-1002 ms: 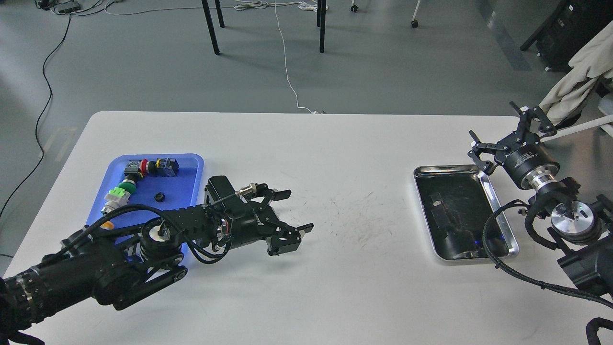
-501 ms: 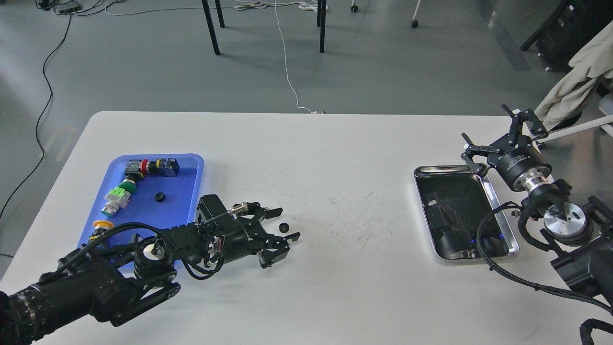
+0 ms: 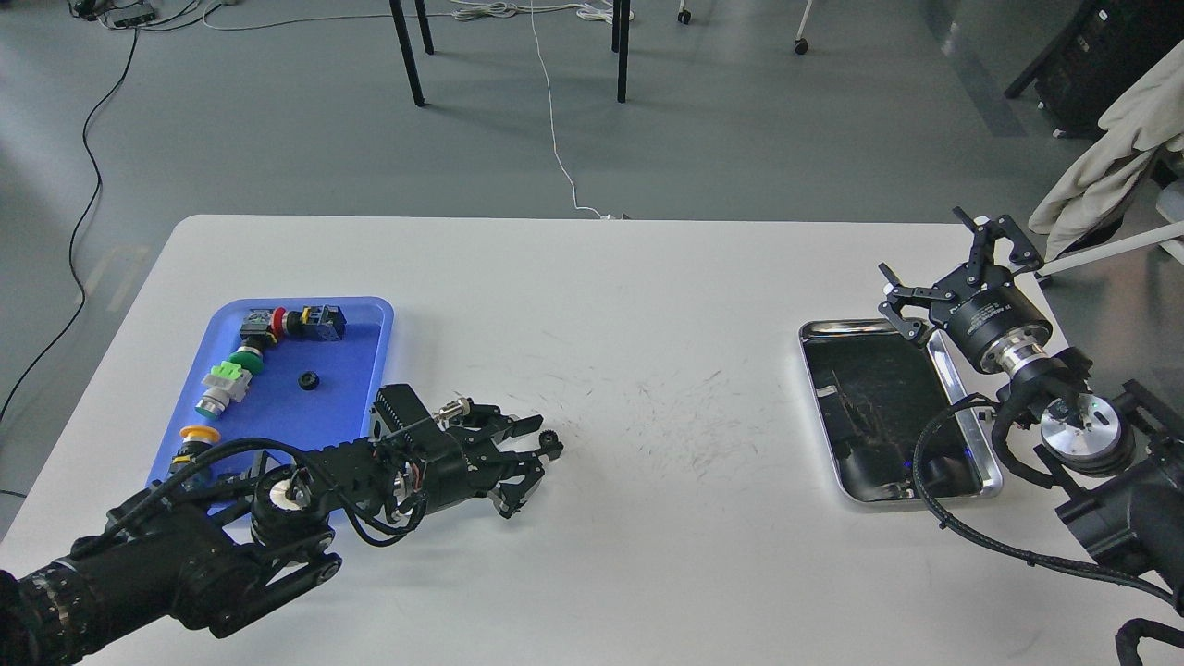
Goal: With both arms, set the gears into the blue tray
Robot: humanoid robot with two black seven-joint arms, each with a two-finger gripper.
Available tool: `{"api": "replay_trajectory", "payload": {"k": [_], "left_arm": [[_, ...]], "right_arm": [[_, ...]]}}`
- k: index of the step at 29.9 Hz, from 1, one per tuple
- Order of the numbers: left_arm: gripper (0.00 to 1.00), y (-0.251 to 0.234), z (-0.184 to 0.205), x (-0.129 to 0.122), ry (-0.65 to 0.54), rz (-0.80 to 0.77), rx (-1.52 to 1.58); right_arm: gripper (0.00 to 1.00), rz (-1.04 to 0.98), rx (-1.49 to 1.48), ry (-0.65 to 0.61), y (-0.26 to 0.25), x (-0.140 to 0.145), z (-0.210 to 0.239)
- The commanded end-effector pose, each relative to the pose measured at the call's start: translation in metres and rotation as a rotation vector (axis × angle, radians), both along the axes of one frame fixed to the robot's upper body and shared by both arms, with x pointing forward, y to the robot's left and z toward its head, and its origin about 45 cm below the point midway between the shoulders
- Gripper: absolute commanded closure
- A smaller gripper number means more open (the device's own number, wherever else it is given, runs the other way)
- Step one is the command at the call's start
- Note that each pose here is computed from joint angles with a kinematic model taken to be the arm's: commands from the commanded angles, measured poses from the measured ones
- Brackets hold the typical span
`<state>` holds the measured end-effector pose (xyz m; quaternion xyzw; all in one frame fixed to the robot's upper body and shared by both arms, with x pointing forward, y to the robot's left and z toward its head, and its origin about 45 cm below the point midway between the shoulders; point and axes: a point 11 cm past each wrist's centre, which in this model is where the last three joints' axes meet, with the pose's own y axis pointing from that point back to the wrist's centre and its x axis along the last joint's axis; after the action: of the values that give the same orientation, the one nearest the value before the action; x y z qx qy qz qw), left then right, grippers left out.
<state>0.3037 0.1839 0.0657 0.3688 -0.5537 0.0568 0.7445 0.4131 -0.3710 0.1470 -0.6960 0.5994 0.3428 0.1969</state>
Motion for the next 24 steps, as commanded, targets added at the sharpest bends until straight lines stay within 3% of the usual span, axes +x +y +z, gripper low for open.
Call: {"api": "replay_trajectory", "payload": {"k": [1,4,8,12,17,24], "left_arm": [[0.77,0.003,-0.005,-0.003,0.011,0.008,0.006],[0.87,0.004,-0.003,-0.002,0.007,0.009,0.005],[0.90,0.013,0.010,0.009,-0.030,0.016,0.005],[0.90,0.040,0.060,0.038,-0.141,0.028,0.011],[0.90,0.097,0.121,0.064,-0.197,0.154,-0.013],[0.90,0.156,0.130,0.058,-0.129,0.296,-0.036]], "right_arm": [[0.03,0.001,-0.001,0.001,0.000,0.000,0.000],[0.03,0.001,-0.002,0.003,0.000,0.000,-0.001],[0.03,0.001,-0.002,-0.001,-0.001,0.000,0.001],[0.03,0.002,-0.002,-0.005,0.000,0.002,0.003],[0.03,0.003,-0.002,-0.008,0.000,0.003,0.004],[0.03,0.002,-0.003,-0.009,0.000,0.003,0.004]]}}
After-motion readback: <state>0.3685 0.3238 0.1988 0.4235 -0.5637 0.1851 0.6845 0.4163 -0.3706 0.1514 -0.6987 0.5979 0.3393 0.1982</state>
